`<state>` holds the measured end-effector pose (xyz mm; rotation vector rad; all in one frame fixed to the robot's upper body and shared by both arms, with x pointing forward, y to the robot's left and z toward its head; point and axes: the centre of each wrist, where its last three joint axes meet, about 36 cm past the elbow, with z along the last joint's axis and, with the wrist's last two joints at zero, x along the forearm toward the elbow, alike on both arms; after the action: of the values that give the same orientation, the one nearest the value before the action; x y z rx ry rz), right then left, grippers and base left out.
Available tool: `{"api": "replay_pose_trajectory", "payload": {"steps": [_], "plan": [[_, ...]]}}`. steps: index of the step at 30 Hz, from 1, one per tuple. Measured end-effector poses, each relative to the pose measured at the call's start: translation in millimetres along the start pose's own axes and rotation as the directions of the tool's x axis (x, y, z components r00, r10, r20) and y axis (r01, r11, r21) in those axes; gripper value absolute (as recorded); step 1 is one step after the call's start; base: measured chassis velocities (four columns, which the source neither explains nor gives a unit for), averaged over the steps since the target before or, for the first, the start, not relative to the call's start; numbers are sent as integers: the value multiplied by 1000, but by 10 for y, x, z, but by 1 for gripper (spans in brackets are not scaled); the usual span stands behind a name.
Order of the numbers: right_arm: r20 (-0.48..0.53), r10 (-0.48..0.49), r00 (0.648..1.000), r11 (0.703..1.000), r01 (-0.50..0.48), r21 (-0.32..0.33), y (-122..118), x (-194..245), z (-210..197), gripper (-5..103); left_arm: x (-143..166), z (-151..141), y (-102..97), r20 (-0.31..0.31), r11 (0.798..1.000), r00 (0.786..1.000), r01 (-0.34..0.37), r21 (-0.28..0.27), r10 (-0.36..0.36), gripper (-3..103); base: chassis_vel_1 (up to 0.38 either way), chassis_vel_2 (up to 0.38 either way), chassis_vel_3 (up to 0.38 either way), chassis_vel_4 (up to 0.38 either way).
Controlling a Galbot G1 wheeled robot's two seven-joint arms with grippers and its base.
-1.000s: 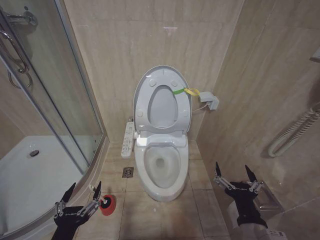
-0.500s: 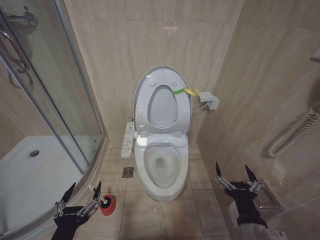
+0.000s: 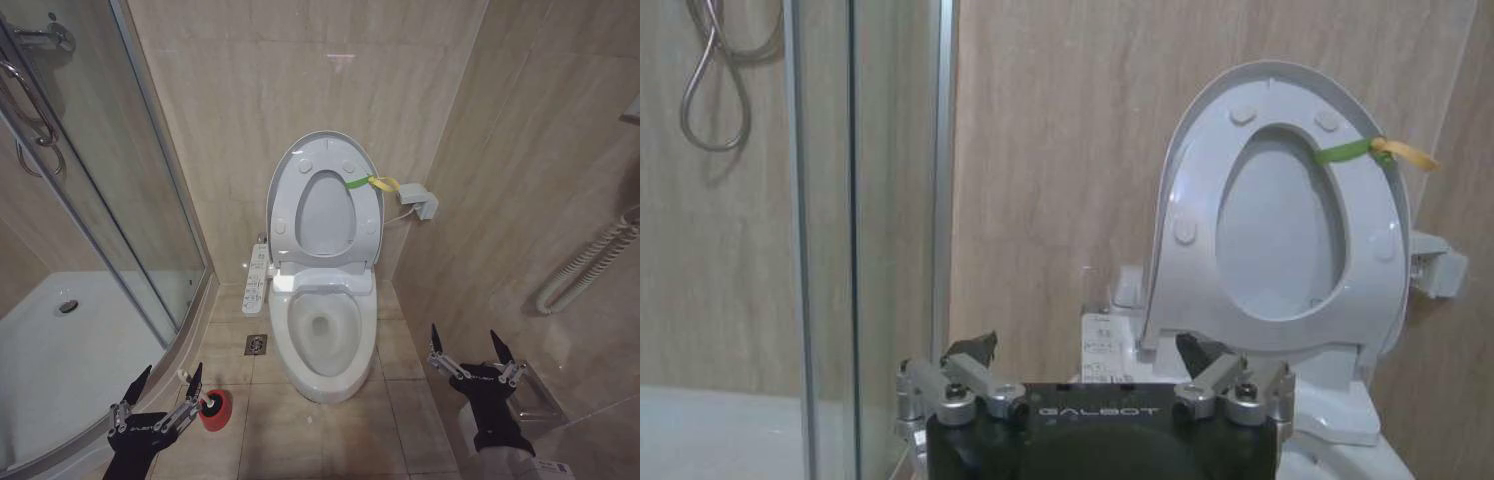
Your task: Open the toilet lid, clean the toilet bowl with a toilet brush, close the toilet lid, and flush.
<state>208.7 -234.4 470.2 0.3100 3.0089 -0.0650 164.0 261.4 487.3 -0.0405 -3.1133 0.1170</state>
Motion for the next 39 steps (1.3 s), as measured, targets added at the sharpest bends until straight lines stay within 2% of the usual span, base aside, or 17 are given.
{"api": "replay_pose_trajectory", "payload": {"steps": [39], "plan": [[0, 0, 1000, 1000, 0, 0, 0, 0, 0, 100, 0, 0, 0, 0, 1000, 1000, 0, 0, 0, 92, 0, 0, 0, 0]]}}
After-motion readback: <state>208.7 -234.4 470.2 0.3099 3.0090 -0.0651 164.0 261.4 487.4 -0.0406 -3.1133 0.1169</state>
